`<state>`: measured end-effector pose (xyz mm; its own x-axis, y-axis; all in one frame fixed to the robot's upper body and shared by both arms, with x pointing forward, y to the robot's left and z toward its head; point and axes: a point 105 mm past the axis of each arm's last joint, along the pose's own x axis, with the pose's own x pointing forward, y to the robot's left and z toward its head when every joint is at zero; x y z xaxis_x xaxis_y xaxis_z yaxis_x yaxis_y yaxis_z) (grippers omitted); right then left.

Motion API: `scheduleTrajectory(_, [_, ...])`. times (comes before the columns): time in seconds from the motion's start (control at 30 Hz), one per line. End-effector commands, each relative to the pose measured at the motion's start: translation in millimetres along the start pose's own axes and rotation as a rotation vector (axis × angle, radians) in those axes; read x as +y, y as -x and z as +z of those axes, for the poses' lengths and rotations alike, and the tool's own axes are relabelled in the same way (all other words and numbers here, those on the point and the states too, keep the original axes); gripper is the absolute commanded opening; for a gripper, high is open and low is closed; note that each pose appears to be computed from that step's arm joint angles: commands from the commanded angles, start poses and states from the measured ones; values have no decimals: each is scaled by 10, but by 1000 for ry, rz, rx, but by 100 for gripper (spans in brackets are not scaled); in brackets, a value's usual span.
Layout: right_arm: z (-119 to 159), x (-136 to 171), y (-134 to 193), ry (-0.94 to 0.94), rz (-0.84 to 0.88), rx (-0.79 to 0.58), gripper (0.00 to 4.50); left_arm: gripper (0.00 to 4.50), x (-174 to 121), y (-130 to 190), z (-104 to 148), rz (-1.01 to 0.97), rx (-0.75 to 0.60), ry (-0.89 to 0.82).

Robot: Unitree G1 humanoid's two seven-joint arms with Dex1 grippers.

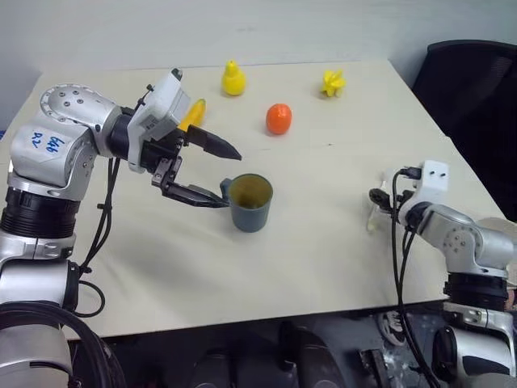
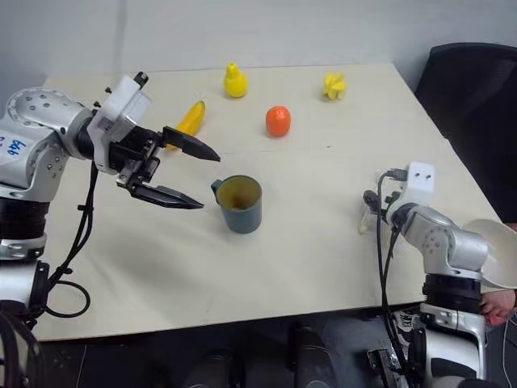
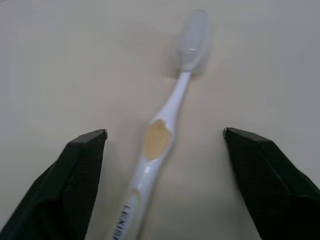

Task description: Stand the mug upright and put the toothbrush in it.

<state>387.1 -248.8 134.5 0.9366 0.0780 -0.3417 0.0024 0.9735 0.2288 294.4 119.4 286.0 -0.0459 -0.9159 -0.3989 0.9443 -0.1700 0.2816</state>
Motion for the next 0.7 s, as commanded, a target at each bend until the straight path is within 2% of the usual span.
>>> scheduleTrajectory(0.03, [-50, 113, -67, -7, 46, 13, 253, 450, -64, 46, 96, -55, -5, -42])
scheduleTrajectory(0.27, [-133, 121, -117, -2, 34, 44, 19, 450, -50, 57, 147, -49, -24, -43])
scheduleTrajectory(0.33, [-131, 128, -113, -3, 38, 45, 10, 450, -51, 55, 136, -47, -24, -41])
scheduleTrajectory(0.43, [175, 312, -49, 78, 92, -104, 10, 450, -43, 73, 89, -15, -38, -8])
scheduleTrajectory(0.47, [341, 464, 7, 126, 139, -189, 10, 450, -40, 94, 69, 3, -44, 8])
scheduleTrajectory(0.57, [855, 1257, 380, 91, 438, -450, 10, 450, -71, 271, -72, 96, -46, 90])
scheduleTrajectory(0.63, [986, 1688, 578, 72, 596, -523, 10, 450, -107, 420, -189, 167, -25, 139])
scheduleTrajectory(0.7, [1023, 1975, 659, 67, 681, -546, 10, 450, -141, 536, -266, 219, -7, 172])
